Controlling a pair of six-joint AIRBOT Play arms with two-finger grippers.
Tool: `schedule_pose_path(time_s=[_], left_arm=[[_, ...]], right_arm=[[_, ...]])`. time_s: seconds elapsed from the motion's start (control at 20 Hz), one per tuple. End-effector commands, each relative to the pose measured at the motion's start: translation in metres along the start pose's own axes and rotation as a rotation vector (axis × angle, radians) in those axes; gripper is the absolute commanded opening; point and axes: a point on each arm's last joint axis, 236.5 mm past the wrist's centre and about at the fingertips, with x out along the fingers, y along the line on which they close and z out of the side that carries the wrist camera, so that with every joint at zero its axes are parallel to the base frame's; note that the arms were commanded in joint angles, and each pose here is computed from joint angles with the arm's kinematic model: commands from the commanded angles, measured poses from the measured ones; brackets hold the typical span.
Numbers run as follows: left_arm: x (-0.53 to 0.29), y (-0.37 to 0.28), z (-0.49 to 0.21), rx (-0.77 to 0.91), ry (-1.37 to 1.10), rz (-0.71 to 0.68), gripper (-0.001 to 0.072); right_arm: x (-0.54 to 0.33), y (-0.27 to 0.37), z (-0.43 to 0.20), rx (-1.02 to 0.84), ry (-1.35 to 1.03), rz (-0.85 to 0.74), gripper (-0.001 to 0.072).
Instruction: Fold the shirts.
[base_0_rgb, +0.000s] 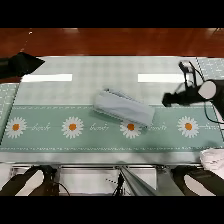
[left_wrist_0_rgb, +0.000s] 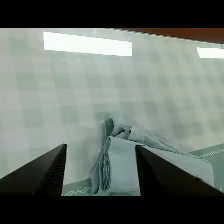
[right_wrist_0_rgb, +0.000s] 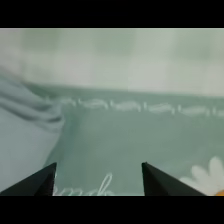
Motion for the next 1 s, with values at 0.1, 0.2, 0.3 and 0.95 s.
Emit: schedule_pose_path(time_s=[0.1,0.2,0.3,0.95], left_arm=[[0.000,-0.001,-0.009,0.008,0.039,-0.004,0.0535],[0.000,0.000,-0.014,0.014,0.061,-0.001,0.0534],[0.000,0.000,-0.018,0.017,0.077,-0.002,0.0531],[0.009,0.017,-0.030,0.009,0.131,0.028,0.0526]], right_arm=[[0.024,0.044,-0.027,0.412,0.014,0.468,0.0590],[0.039,0.039,-0.031,0.424,0.027,0.425,0.0590],[0.055,0.047,-0.039,0.445,0.090,0.439,0.0590],[-0.011,0.101,0.037,0.284,-0.154,0.622,0.0027]])
